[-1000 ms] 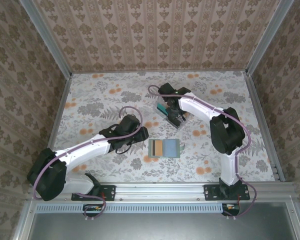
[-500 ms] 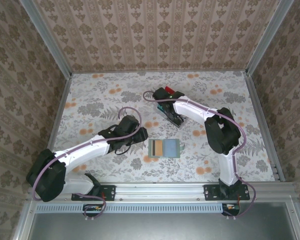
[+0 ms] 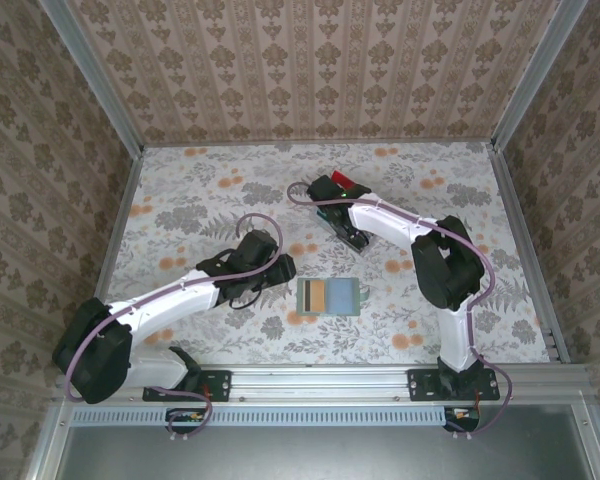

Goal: Put the credit cards into the card holder
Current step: Pick up the credit card from the storage box.

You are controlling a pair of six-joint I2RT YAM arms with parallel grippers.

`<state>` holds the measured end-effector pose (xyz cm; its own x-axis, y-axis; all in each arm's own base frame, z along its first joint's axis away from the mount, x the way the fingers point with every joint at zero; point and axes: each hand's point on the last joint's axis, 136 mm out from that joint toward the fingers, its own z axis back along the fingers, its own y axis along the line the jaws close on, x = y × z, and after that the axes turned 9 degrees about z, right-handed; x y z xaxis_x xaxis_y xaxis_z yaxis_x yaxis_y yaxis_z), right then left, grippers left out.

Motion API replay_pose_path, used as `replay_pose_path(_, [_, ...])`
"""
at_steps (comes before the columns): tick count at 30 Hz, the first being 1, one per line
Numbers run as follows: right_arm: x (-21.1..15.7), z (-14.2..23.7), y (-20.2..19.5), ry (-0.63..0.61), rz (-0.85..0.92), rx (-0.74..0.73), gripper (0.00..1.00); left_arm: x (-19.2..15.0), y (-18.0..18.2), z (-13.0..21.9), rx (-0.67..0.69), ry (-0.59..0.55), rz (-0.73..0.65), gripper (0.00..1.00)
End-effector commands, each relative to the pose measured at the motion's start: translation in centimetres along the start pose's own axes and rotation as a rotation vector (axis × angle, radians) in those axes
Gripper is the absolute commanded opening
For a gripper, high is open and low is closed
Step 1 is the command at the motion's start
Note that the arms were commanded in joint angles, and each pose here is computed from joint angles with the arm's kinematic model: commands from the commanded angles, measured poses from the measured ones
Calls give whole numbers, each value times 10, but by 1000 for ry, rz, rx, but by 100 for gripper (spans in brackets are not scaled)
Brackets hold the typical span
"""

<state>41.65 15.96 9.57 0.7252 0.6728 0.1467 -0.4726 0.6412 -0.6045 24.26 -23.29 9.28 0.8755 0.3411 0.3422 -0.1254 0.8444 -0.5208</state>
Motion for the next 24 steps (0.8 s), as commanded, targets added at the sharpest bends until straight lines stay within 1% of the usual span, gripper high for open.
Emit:
replay_pose_path(1, [-2, 9, -21, -12, -14, -57, 27, -2, 2, -4, 2, 15, 16, 64])
replay_pose_path(3, [-3, 8, -20, -10, -15, -54, 26, -3, 1, -5, 3, 20, 15, 64])
replay_pose_path(9, [-2, 10, -22, -18, -22, -49, 18, -4, 0, -7, 4, 27, 17, 64])
replay_pose_path(20, [-3, 19, -25, -30, -29, -32, 13, -3, 0, -8, 5, 29, 14, 64])
replay_pose_path(24, [-5, 23, -22, -33, -32, 3, 8, -4, 0, -9, 5, 32, 13, 64])
